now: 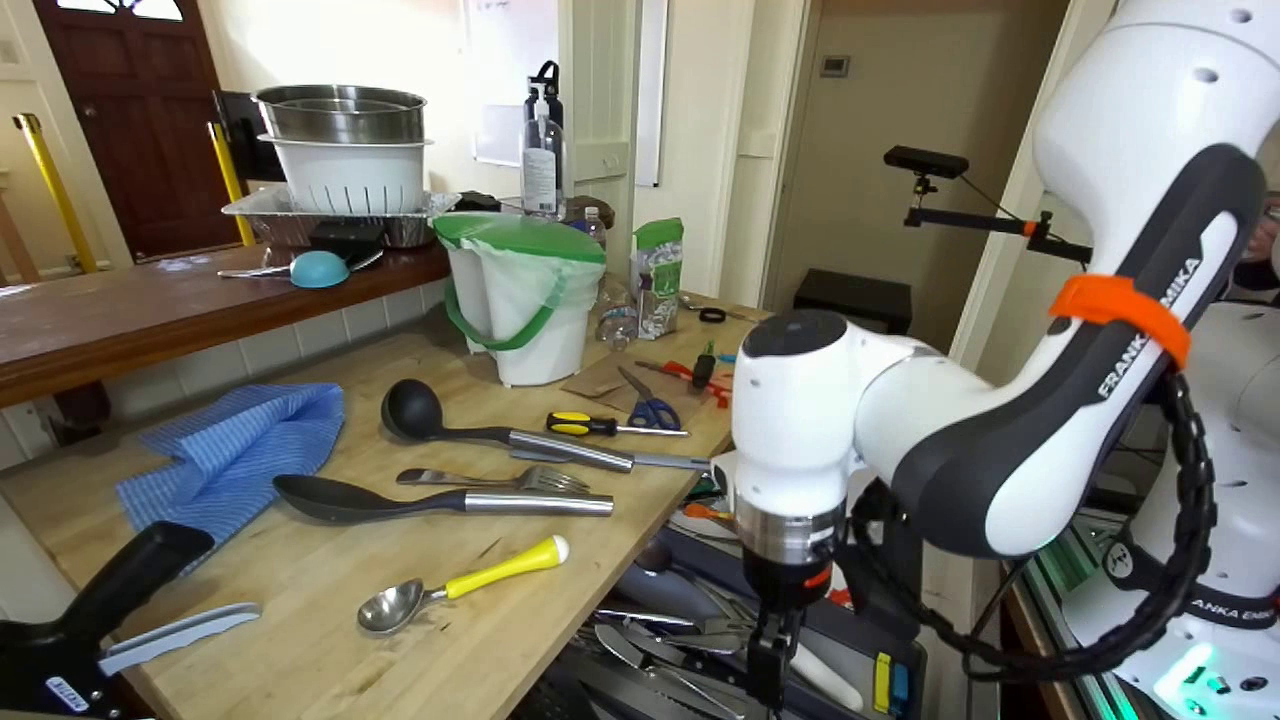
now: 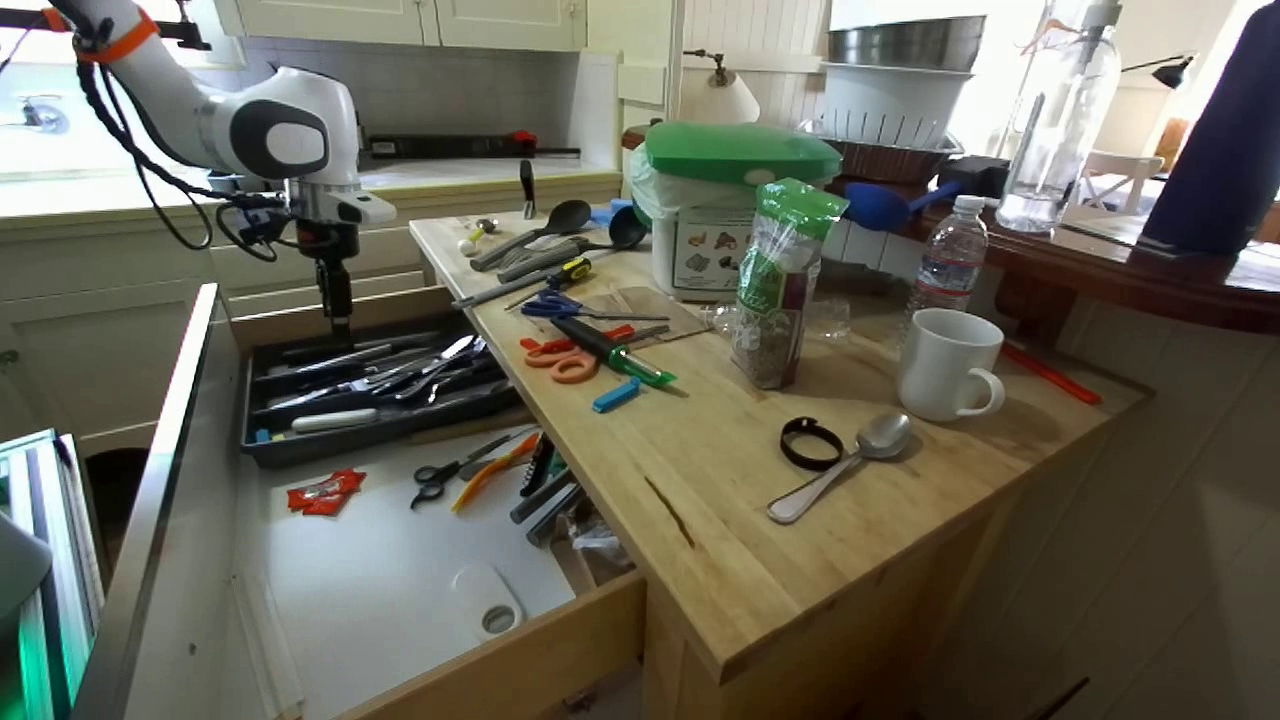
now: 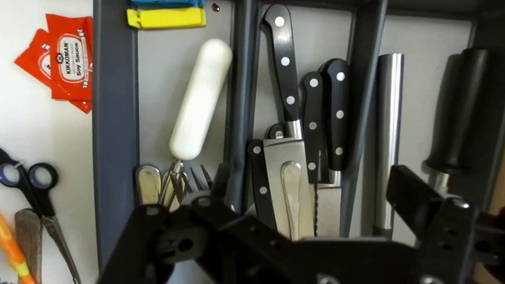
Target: Remove one serving spoon from the drawer
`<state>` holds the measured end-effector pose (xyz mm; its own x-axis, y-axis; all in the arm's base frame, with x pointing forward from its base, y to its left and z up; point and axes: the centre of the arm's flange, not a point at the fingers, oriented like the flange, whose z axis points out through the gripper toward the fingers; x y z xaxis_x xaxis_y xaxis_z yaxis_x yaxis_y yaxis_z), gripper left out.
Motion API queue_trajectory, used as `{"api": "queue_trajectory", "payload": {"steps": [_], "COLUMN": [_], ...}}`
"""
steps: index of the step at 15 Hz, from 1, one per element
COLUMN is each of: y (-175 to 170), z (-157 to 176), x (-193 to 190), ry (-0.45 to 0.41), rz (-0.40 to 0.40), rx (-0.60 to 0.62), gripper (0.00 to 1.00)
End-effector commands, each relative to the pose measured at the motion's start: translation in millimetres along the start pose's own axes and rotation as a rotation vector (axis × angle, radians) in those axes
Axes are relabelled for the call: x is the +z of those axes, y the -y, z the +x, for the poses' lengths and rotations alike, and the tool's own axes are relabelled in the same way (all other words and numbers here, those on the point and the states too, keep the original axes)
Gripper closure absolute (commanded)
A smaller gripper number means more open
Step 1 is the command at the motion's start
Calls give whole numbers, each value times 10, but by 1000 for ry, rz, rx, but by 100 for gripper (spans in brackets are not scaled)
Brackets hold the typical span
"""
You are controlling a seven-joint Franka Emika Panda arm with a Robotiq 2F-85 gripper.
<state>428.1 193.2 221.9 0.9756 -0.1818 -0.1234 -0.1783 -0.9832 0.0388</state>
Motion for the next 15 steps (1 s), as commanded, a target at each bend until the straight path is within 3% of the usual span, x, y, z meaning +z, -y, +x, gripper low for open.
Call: {"api": "queue_trajectory", "payload": {"steps": [1, 4, 5, 7, 8, 10, 15], "y": [505, 652, 665, 599, 655, 679, 791], "z": [339, 468, 453, 310, 362, 379, 548], "x": [311, 427, 414, 233, 362, 282, 432], "ry": [3, 49, 76, 43, 46, 34, -51], "rz": [-122, -156, -111, 26, -53, -9, -124], "rx": [38, 30, -12, -103, -47, -82, 24], "gripper": [0, 0, 0, 0, 0, 0, 0]}}
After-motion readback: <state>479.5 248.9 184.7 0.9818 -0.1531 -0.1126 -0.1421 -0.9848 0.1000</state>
